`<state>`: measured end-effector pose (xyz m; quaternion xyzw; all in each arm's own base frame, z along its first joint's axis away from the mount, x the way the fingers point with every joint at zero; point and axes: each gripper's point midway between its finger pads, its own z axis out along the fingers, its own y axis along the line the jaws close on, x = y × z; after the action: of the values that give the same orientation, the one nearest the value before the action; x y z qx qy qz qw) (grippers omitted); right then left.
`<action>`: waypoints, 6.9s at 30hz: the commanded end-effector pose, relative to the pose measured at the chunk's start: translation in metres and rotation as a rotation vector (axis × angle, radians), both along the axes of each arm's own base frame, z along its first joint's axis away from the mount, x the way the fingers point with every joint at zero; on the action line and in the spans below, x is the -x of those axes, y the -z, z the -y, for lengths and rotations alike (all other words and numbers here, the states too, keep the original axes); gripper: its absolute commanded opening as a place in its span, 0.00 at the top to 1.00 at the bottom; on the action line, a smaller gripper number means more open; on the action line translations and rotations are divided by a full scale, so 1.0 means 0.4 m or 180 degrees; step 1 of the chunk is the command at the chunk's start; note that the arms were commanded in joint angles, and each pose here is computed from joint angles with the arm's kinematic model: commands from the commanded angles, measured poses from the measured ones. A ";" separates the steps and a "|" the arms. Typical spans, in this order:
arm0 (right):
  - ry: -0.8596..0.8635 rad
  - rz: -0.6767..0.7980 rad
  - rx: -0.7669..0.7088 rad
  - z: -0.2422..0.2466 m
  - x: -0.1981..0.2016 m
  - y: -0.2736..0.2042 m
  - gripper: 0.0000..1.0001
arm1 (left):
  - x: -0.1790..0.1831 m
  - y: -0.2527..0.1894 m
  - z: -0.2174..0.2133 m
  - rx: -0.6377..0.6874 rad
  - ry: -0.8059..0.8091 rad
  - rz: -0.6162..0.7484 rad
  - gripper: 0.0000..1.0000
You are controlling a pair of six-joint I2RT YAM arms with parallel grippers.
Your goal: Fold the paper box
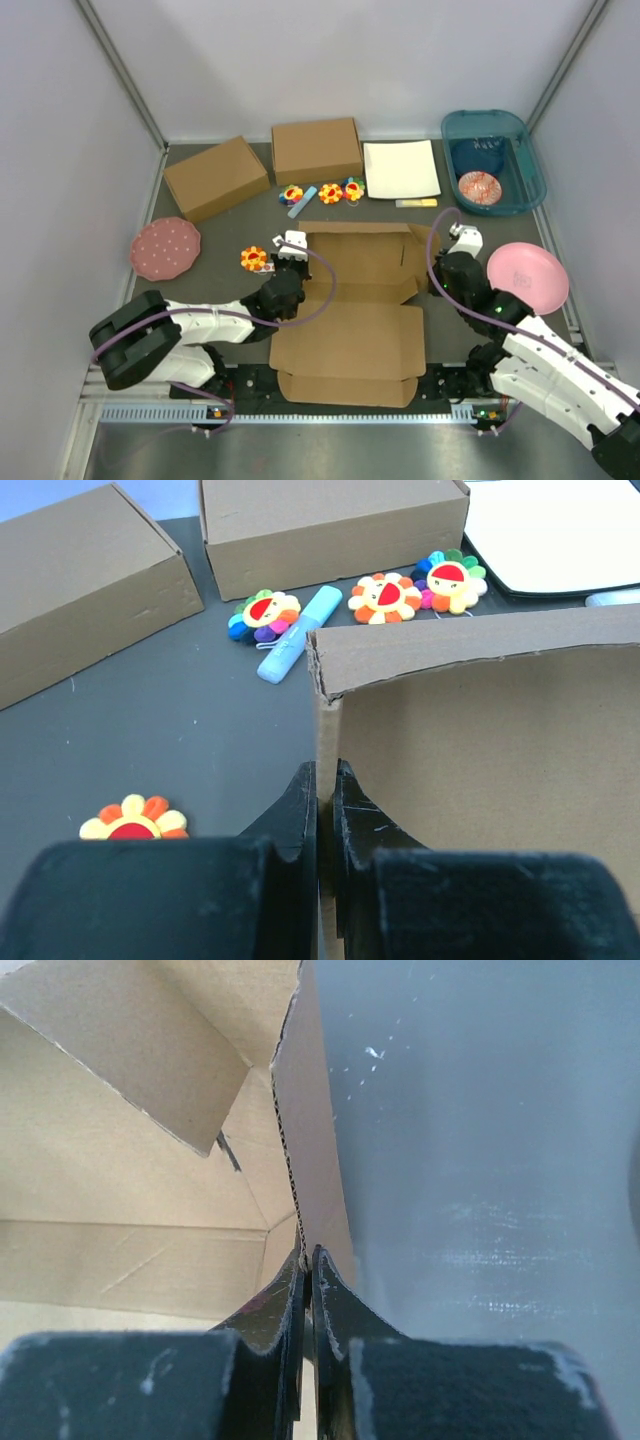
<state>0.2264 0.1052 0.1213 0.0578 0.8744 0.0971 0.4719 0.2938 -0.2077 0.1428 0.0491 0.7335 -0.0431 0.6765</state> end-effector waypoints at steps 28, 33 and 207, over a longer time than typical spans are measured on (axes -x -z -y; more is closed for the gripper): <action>-0.0975 -0.0077 -0.0562 -0.160 0.029 -0.082 0.63 | 0.023 0.002 0.043 -0.0205 0.0191 0.0226 1.00; -0.0909 -0.0037 -0.0441 -0.136 0.029 -0.089 0.46 | 0.028 0.011 0.031 -0.0194 0.0171 0.0211 1.00; -0.0401 0.0868 -0.0934 -0.110 -0.201 -0.233 0.25 | -0.023 -0.034 0.007 0.0013 -0.0319 0.0754 0.99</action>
<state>0.3005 0.1320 0.2098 0.0710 0.7962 0.2007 0.5663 0.3088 -0.2220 0.1356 0.0607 0.6761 0.0146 0.7342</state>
